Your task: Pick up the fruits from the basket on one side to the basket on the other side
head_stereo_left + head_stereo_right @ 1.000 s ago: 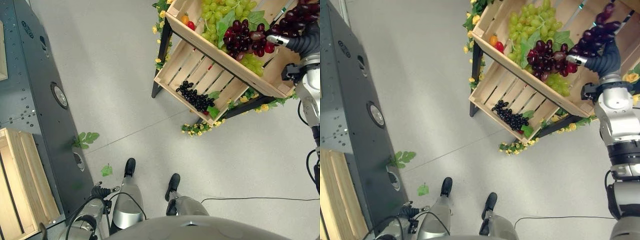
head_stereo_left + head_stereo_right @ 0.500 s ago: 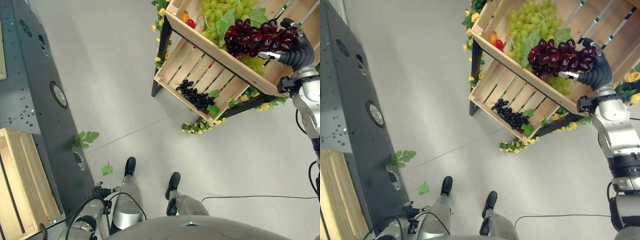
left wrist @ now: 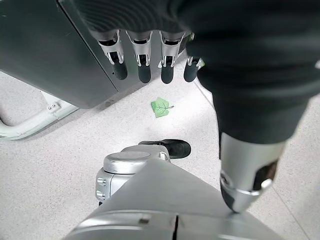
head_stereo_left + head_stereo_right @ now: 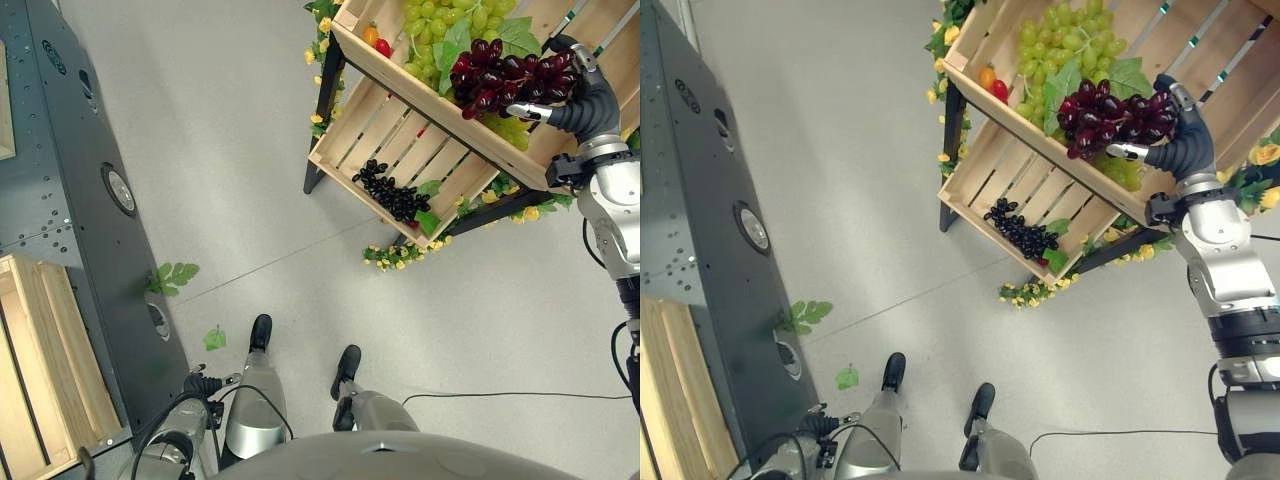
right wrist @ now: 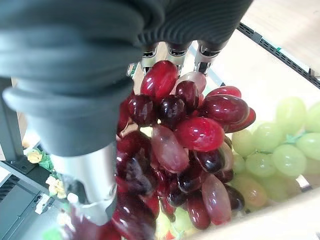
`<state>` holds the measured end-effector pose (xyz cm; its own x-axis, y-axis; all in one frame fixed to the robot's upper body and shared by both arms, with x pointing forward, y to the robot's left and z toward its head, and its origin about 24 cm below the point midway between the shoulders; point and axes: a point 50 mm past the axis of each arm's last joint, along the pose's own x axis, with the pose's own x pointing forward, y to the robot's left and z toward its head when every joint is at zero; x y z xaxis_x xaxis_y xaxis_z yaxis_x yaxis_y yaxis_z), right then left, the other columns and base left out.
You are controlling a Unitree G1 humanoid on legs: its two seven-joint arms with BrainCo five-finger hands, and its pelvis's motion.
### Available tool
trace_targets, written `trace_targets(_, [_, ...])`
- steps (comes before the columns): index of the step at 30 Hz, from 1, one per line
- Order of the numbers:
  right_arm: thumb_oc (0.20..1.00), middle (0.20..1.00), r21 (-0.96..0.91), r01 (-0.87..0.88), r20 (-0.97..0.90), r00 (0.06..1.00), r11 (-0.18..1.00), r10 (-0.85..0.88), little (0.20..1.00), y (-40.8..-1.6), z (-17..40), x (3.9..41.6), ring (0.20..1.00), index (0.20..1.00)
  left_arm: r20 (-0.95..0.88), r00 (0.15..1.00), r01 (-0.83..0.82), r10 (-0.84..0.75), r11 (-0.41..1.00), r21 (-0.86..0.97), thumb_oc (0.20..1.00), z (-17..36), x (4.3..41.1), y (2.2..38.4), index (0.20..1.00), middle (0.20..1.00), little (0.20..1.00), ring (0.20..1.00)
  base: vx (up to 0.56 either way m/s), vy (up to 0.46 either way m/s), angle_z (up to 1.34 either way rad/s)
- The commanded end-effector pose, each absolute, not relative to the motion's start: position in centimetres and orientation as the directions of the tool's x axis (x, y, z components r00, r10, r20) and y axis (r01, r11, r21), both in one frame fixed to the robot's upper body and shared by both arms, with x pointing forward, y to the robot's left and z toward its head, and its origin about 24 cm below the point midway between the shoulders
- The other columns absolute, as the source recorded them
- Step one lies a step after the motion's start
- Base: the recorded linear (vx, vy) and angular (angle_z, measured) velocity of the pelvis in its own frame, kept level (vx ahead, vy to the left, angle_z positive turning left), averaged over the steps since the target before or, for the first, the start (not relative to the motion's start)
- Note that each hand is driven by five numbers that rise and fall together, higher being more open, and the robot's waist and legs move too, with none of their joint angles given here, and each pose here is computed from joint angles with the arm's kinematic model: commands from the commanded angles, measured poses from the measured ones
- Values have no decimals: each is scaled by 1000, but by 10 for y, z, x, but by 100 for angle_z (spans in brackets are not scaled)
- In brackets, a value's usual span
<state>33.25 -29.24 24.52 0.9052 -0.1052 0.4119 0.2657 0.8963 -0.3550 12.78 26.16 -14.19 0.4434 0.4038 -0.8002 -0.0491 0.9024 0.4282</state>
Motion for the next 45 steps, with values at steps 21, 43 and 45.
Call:
trace_targets(21, [1000, 1000, -396, 228, 562, 826, 890, 39, 1000, -274, 273, 302, 1000, 1000, -811, 413, -39, 414, 898, 439, 1000, -144, 124, 265, 1000, 1000, 1000, 1000, 0, 0, 0])
trace_targets(43, [1000, 1000, -258, 165, 550, 835, 952, 4, 1000, -265, 205, 248, 1000, 1000, -780, 478, 2, 404, 887, 462, 1000, -137, 141, 263, 1000, 1000, 1000, 1000, 1, 1, 0])
trace_targets(45, [1000, 1000, -248, 170, 553, 833, 954, -5, 1000, -267, 203, 245, 1000, 1000, -777, 484, 5, 402, 887, 462, 1000, -137, 143, 262, 1000, 1000, 1000, 1000, 3, 14, -2])
